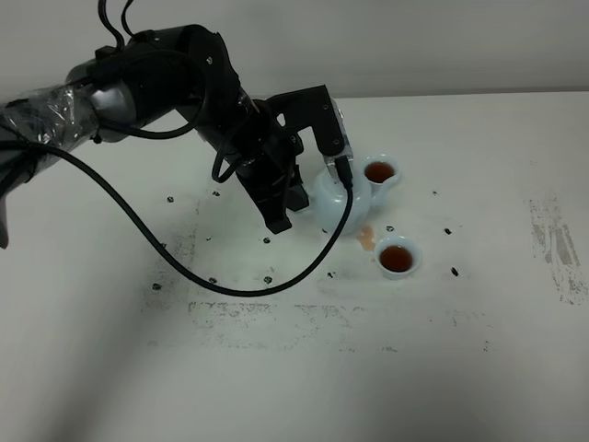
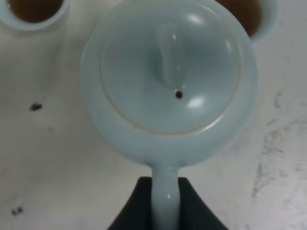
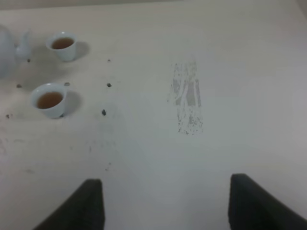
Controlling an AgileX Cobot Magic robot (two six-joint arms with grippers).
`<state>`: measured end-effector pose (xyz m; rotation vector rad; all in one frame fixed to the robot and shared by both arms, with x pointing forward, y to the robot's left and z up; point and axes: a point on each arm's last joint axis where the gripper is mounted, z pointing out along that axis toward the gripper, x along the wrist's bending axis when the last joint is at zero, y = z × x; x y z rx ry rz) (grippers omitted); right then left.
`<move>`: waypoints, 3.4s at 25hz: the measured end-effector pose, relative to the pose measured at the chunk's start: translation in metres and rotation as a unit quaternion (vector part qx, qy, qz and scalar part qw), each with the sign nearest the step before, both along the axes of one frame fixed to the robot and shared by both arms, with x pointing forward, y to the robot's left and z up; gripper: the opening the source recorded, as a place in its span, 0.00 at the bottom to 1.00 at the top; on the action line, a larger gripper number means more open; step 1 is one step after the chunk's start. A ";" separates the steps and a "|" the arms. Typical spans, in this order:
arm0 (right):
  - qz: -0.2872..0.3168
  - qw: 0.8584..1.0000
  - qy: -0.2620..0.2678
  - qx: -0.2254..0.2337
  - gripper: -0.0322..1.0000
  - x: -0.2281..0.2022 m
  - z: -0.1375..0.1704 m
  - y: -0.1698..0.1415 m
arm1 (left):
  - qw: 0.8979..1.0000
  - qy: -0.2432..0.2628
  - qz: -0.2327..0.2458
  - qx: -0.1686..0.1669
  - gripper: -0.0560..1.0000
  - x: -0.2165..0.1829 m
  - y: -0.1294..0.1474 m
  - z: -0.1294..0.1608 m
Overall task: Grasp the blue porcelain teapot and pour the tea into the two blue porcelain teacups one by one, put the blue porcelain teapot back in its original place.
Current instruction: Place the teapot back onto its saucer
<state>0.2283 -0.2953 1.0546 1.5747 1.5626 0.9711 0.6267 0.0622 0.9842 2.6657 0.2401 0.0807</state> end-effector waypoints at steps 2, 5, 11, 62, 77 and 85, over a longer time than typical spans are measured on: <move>0.000 1.000 0.000 0.000 0.55 0.000 0.000 0.000 | 1.000 0.011 0.004 0.001 0.10 -0.003 0.001 0.005; 0.000 1.000 0.000 0.000 0.55 0.000 0.000 0.000 | 1.000 0.021 0.002 0.004 0.10 -0.007 0.002 0.010; 0.000 1.000 0.000 0.000 0.55 0.000 0.000 0.000 | 1.000 0.024 -0.005 0.008 0.10 -0.014 0.005 0.022; 0.000 1.000 0.000 0.000 0.55 0.000 0.000 0.000 | 0.999 -0.007 0.034 -0.009 0.10 -0.058 0.099 -0.043; 0.000 1.000 0.000 0.000 0.55 0.000 0.000 0.000 | 0.999 -0.002 0.049 -0.002 0.10 -0.050 0.105 -0.060; 0.000 1.000 0.000 0.000 0.55 0.000 0.000 0.000 | 0.999 -0.013 0.040 -0.018 0.10 -0.049 0.102 -0.059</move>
